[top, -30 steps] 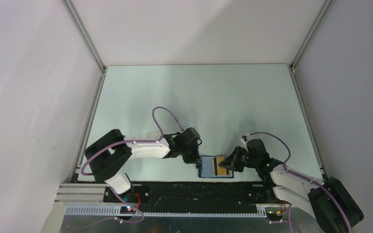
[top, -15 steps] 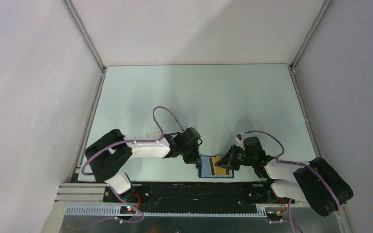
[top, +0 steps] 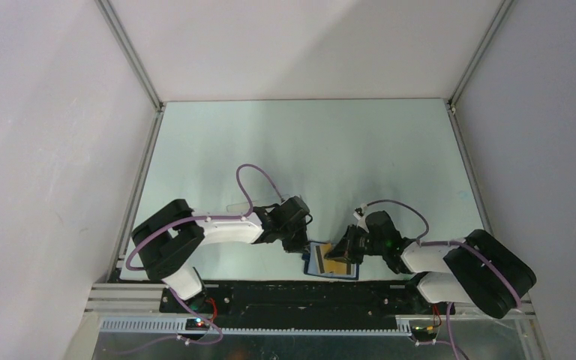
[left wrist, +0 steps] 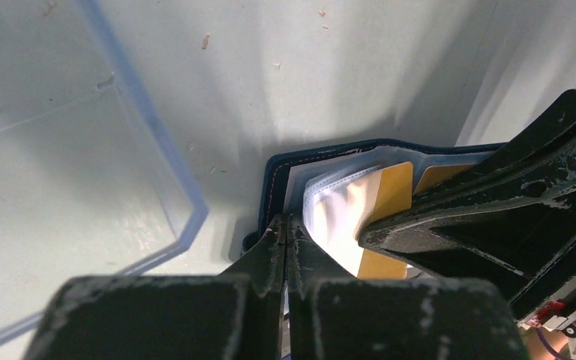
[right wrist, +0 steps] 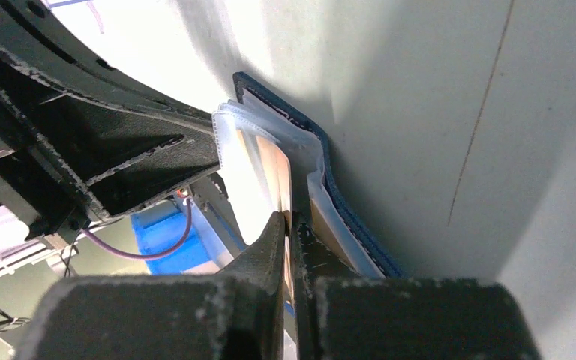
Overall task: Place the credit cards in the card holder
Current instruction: Insert the credit card into the card holder.
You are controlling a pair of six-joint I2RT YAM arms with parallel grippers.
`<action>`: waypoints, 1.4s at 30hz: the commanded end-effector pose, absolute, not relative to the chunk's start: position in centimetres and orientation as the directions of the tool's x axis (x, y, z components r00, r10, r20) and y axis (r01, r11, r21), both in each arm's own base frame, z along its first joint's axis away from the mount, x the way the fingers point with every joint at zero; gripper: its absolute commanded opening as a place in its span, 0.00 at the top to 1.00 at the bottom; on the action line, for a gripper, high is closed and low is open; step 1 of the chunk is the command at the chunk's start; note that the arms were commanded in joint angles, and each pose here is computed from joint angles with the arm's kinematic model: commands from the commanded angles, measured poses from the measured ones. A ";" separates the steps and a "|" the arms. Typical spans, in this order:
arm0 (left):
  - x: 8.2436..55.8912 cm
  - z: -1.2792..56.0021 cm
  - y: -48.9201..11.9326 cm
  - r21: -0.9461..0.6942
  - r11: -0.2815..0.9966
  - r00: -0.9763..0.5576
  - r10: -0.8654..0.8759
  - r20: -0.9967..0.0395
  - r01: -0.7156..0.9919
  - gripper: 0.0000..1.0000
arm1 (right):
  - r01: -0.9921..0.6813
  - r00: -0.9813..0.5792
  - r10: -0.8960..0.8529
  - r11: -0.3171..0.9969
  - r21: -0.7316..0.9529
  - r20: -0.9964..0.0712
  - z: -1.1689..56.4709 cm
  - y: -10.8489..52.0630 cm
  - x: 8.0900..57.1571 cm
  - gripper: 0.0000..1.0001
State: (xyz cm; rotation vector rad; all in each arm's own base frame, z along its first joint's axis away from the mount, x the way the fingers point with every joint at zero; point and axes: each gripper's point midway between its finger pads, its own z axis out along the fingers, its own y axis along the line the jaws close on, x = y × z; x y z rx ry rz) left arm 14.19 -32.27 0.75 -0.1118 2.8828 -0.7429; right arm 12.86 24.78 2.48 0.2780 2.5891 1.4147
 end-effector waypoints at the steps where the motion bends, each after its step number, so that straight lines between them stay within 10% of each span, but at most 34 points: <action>1: 11.3 -4.5 -26.9 -0.259 0.963 -0.995 -0.093 -0.043 -0.079 1.00 | 0.070 -0.979 0.196 0.590 0.804 -0.059 2.2 25.1 11.8 0.92; 11: 11.5 -4.0 -27.0 -0.269 0.961 -0.994 -0.092 -0.061 -0.073 1.00 | 0.020 -0.975 0.173 0.692 0.722 -0.138 2.9 23.6 12.2 0.38; 18: 11.5 -3.3 -26.2 -0.255 0.964 -0.992 -0.100 -0.079 -0.077 1.00 | 0.022 -0.983 0.140 0.737 0.675 -0.120 2.2 23.0 11.6 0.18; 30: 11.3 -3.4 -26.0 -0.240 0.968 -0.993 -0.093 -0.067 -0.075 1.00 | 0.002 -0.994 0.074 0.723 0.690 -0.074 2.3 25.4 11.3 0.50; 42: 11.3 -3.3 -25.8 -0.233 0.970 -0.994 -0.088 -0.070 -0.070 1.00 | -0.037 -0.996 0.037 0.654 0.756 -0.081 3.7 28.6 12.1 0.50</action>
